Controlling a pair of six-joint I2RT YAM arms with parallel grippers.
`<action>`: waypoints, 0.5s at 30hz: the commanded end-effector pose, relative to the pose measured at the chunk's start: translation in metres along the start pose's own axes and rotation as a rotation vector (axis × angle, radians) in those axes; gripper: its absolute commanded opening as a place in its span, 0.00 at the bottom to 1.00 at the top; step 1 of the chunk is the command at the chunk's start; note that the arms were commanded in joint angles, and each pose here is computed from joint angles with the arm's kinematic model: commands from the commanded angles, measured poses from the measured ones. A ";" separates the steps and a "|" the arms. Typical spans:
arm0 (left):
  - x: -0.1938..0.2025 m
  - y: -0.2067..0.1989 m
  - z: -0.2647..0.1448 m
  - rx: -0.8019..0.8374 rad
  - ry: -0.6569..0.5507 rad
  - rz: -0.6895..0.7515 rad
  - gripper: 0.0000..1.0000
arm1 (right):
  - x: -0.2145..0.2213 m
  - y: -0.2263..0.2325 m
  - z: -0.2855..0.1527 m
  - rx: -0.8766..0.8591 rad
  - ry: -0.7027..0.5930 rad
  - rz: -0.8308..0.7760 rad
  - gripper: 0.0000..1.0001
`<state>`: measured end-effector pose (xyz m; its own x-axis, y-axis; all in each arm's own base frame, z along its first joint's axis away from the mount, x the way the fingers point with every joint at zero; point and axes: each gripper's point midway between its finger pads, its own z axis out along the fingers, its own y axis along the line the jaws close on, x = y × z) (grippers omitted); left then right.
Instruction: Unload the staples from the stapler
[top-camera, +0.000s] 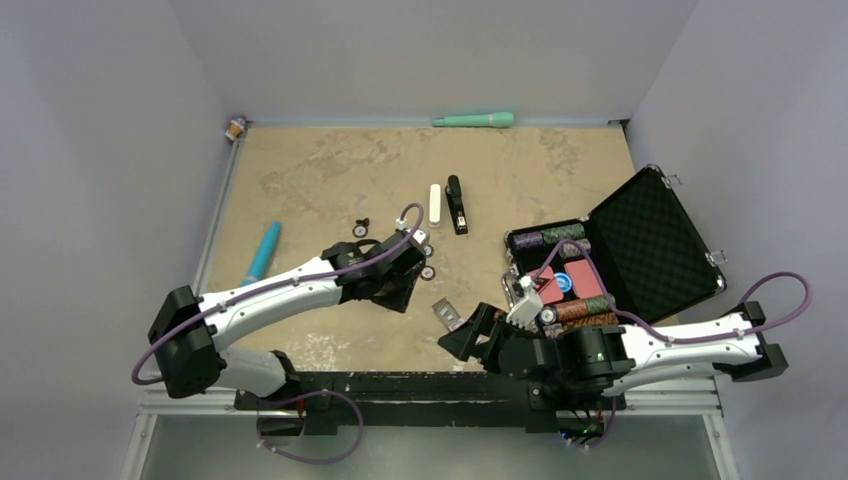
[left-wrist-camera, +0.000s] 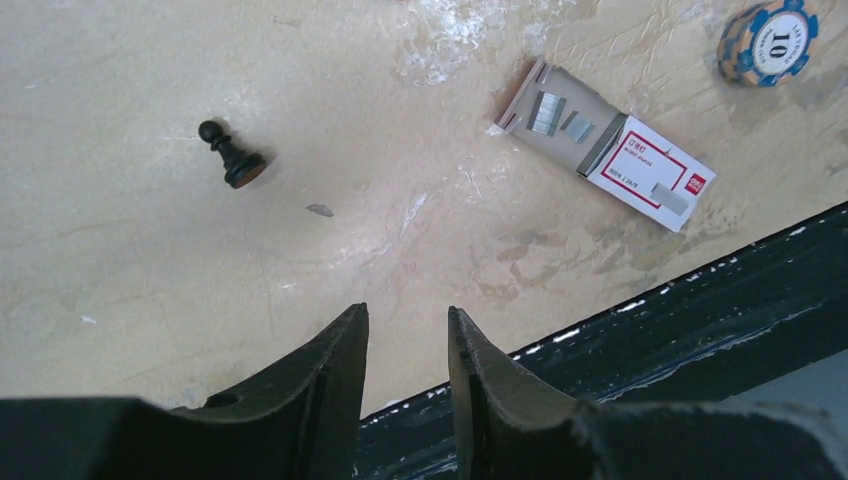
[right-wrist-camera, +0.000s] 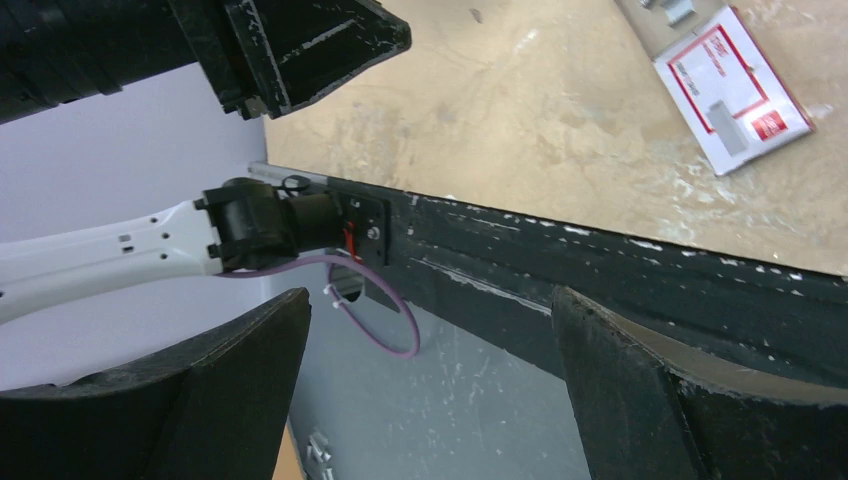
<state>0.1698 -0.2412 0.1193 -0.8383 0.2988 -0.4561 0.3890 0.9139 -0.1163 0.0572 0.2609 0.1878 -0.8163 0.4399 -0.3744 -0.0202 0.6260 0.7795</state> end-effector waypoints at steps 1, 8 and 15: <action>-0.013 -0.021 0.022 0.091 -0.049 0.067 0.39 | 0.001 -0.009 0.002 0.028 -0.004 0.103 0.95; -0.025 -0.056 0.055 0.200 -0.031 0.128 0.39 | 0.002 -0.030 0.000 0.122 0.002 0.111 0.95; -0.036 -0.063 0.082 0.161 0.018 0.194 0.37 | 0.000 -0.031 -0.003 0.092 0.010 0.115 0.95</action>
<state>0.1875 -0.3034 0.0570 -0.7994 0.4480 -0.4003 0.5412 0.8263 -0.1562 0.0526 0.2437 0.1595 -0.8284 0.4708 -0.3035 0.1041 0.6617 0.7425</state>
